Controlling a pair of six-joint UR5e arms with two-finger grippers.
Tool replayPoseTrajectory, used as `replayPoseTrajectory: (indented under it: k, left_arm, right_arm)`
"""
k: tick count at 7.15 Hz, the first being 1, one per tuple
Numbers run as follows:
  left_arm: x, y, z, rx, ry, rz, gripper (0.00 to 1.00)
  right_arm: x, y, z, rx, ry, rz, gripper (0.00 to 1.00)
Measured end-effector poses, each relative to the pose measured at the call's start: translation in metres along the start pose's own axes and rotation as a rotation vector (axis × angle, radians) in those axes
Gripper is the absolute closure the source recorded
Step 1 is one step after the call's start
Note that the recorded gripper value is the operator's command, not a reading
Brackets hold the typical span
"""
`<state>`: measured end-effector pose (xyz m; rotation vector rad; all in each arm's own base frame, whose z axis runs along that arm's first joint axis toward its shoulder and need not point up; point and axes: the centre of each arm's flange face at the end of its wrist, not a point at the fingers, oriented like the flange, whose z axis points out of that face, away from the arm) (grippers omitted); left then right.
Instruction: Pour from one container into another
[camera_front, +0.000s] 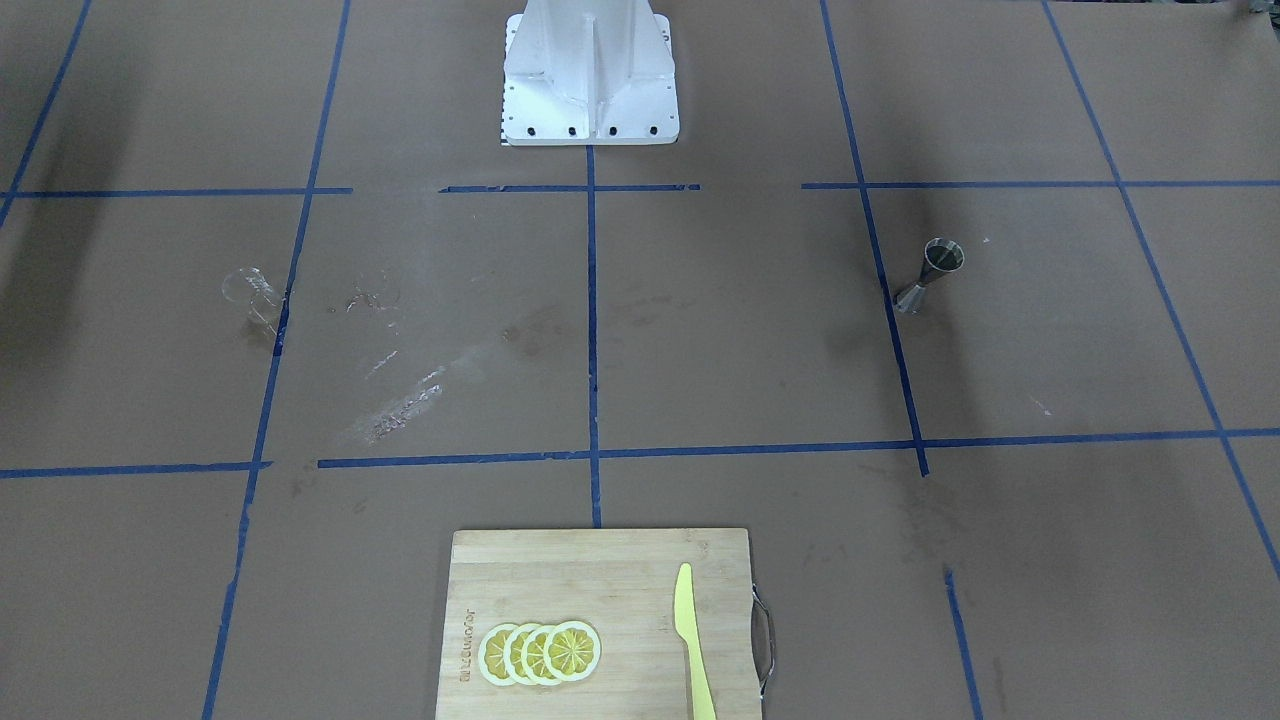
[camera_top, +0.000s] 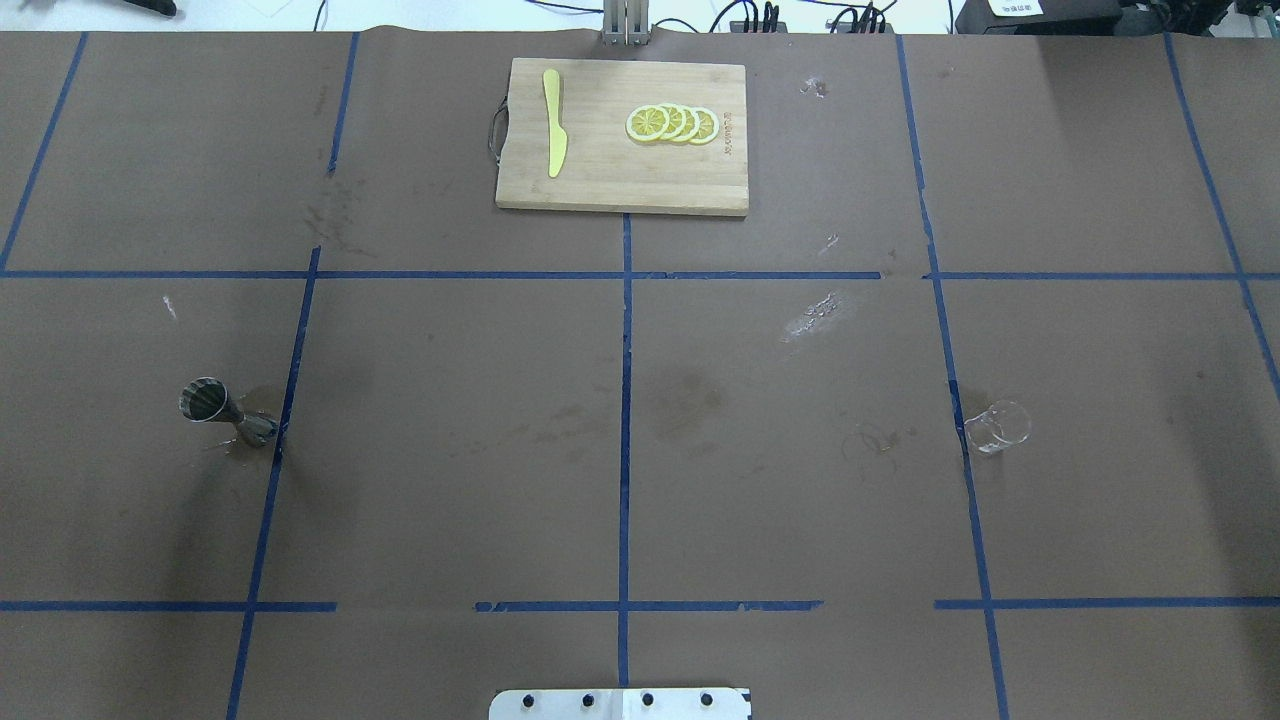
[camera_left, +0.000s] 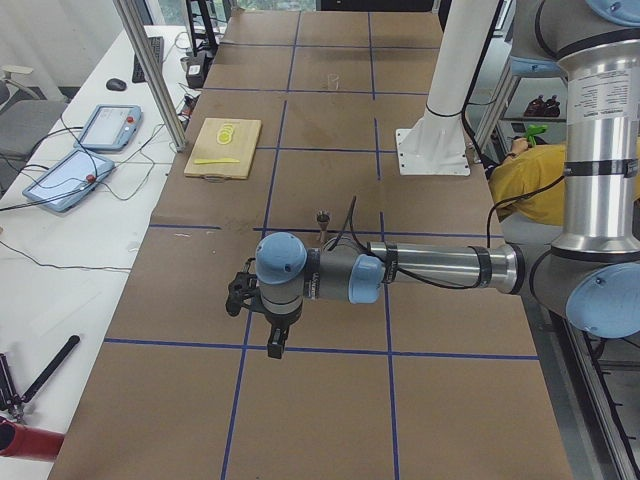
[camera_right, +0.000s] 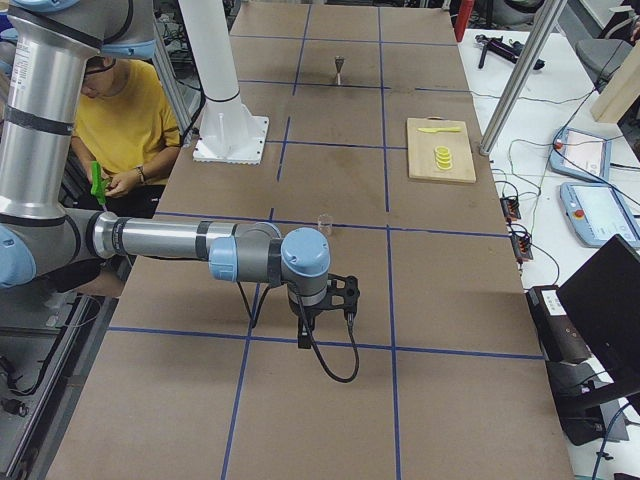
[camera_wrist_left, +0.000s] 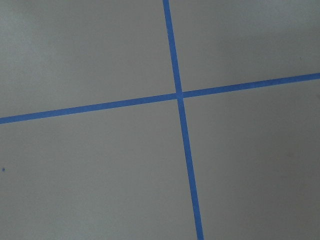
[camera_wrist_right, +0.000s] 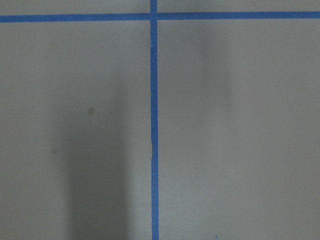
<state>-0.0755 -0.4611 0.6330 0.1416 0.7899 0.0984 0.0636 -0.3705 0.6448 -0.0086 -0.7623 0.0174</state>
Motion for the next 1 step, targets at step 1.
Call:
replayPoseTrajectory:
  k: [1]
  left_arm:
    - [0.0003,-0.0003,0.0000,0.000,0.000,0.001,0.00]
  right_arm:
    - [0.0002,0.0003,0.0001,-0.001,0.000,0.001,0.00]
